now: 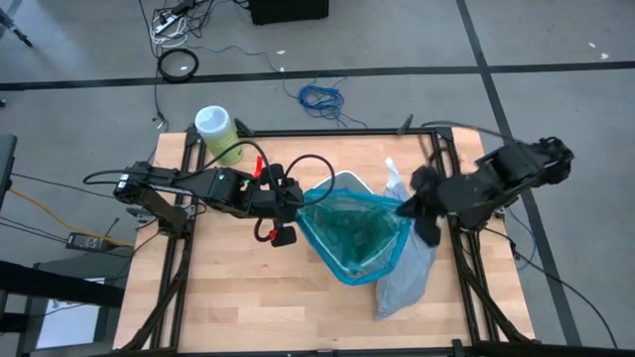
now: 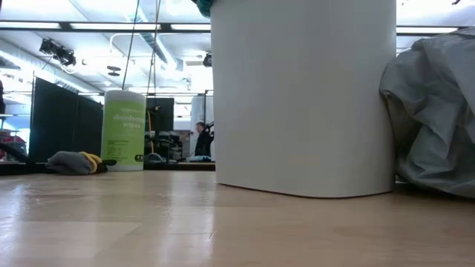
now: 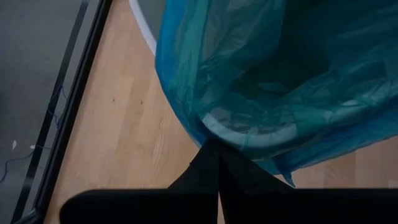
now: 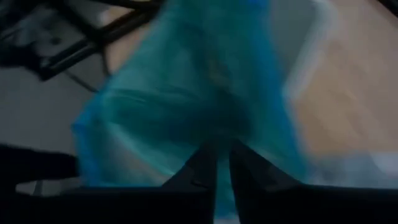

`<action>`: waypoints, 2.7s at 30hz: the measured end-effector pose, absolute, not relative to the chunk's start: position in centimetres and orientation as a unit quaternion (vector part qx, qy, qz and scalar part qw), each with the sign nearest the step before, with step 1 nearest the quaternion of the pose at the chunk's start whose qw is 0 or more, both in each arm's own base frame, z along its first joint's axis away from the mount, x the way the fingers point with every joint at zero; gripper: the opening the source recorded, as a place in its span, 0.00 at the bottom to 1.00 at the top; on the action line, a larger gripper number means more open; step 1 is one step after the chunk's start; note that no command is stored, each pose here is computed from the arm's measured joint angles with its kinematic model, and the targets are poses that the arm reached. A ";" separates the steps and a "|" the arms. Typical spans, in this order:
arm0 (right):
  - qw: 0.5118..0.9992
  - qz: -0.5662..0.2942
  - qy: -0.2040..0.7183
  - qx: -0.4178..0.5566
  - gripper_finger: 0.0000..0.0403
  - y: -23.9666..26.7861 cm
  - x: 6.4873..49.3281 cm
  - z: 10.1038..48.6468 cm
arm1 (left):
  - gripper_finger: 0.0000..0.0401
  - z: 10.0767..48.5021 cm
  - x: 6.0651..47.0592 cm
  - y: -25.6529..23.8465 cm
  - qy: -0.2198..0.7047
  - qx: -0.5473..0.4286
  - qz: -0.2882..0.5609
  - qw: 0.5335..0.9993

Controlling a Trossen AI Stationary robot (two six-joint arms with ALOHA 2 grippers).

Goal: Place trash/remove bag and relplace
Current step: Put the new blue trash bag into the trash bin

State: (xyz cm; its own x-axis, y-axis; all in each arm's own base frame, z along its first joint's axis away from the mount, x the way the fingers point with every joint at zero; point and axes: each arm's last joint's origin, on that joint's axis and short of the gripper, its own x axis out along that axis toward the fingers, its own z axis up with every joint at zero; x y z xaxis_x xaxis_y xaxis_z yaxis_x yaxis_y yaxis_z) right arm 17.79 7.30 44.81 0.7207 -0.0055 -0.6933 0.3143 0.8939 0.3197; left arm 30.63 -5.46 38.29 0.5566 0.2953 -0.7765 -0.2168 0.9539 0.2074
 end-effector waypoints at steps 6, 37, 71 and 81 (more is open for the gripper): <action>0.895 -0.053 0.397 0.198 0.01 10.1 20.3 43.3 | 0.00 38.3 30.6 -5.5 0.448 0.043 0.146 0.881; 0.847 -0.165 0.483 0.149 0.00 11.5 19.1 41.8 | 0.00 36.7 32.1 -5.8 0.467 0.053 0.150 0.870; 0.813 -0.274 0.493 0.144 0.00 10.1 20.6 37.3 | 0.00 36.7 32.0 -5.7 0.469 0.055 0.150 0.868; 0.808 -0.255 0.498 0.184 0.00 10.8 21.7 34.9 | 0.00 36.6 31.8 -5.7 0.481 0.057 0.156 0.861</action>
